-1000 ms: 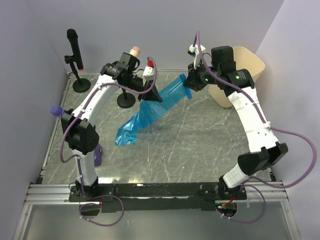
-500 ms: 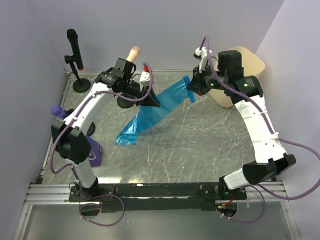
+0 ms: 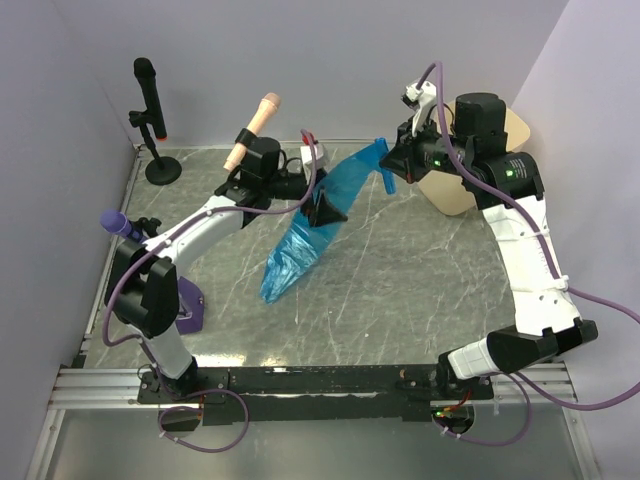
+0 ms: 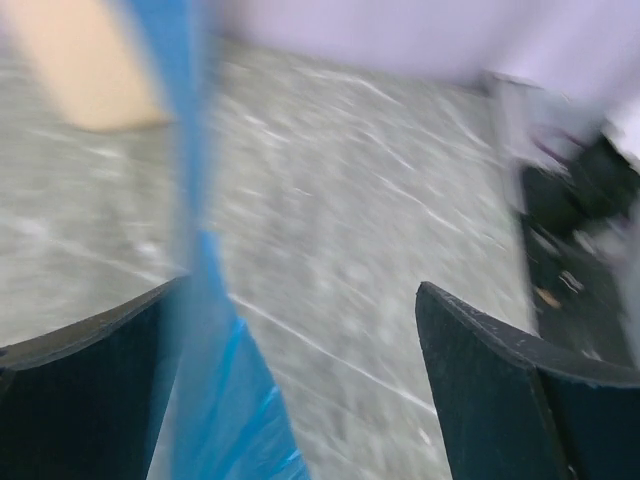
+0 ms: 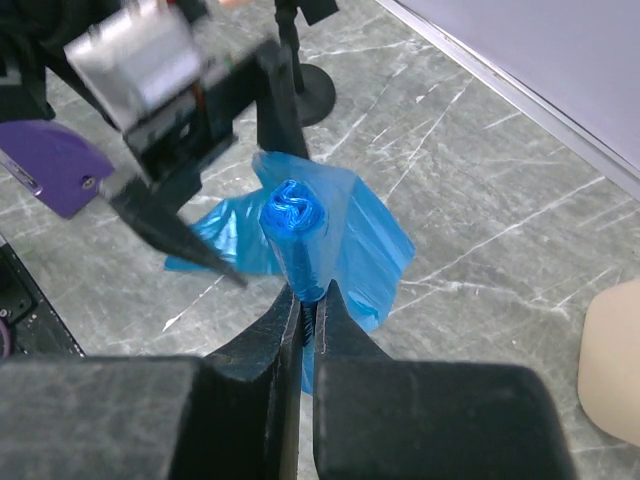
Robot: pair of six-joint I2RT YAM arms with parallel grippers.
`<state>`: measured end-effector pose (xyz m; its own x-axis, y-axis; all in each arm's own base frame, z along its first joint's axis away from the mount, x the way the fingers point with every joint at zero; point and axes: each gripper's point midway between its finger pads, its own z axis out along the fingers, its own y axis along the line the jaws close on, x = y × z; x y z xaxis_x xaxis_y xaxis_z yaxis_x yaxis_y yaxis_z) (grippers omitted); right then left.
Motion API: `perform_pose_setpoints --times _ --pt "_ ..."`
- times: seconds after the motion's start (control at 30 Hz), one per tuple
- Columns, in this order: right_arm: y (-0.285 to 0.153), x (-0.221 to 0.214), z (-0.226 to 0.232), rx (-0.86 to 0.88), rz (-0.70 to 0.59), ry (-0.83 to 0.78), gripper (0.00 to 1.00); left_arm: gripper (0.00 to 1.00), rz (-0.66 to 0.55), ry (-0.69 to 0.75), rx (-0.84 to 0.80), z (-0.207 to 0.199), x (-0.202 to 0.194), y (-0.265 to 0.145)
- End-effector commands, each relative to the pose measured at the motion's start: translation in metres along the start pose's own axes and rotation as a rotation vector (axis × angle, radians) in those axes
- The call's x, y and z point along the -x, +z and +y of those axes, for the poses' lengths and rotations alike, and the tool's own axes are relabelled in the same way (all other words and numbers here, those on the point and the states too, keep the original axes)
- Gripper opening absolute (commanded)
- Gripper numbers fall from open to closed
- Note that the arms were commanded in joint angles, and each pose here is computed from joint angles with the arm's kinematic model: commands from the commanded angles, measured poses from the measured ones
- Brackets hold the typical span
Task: Put the trash bags into the trash bin
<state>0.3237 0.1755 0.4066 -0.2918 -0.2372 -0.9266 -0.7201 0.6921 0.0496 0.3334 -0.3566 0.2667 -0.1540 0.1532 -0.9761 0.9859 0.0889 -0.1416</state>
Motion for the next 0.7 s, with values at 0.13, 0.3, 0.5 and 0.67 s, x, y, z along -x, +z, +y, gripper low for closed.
perform_pose_setpoints --times 0.13,0.3,0.5,0.67 --pt "-0.019 0.010 0.007 -0.011 -0.034 -0.059 0.00 0.97 -0.269 0.194 0.270 0.019 0.093 -0.037" --pt "-0.020 0.011 0.012 0.016 -0.039 -0.058 0.00 0.97 -0.292 0.183 0.207 0.021 0.094 -0.021" --pt "-0.021 0.016 0.011 0.011 -0.043 -0.055 0.00 0.98 -0.362 0.207 0.135 0.023 0.111 0.001" --pt "-0.022 0.016 0.009 -0.002 -0.043 -0.053 0.00 0.77 -0.405 0.187 0.068 0.018 0.120 0.011"
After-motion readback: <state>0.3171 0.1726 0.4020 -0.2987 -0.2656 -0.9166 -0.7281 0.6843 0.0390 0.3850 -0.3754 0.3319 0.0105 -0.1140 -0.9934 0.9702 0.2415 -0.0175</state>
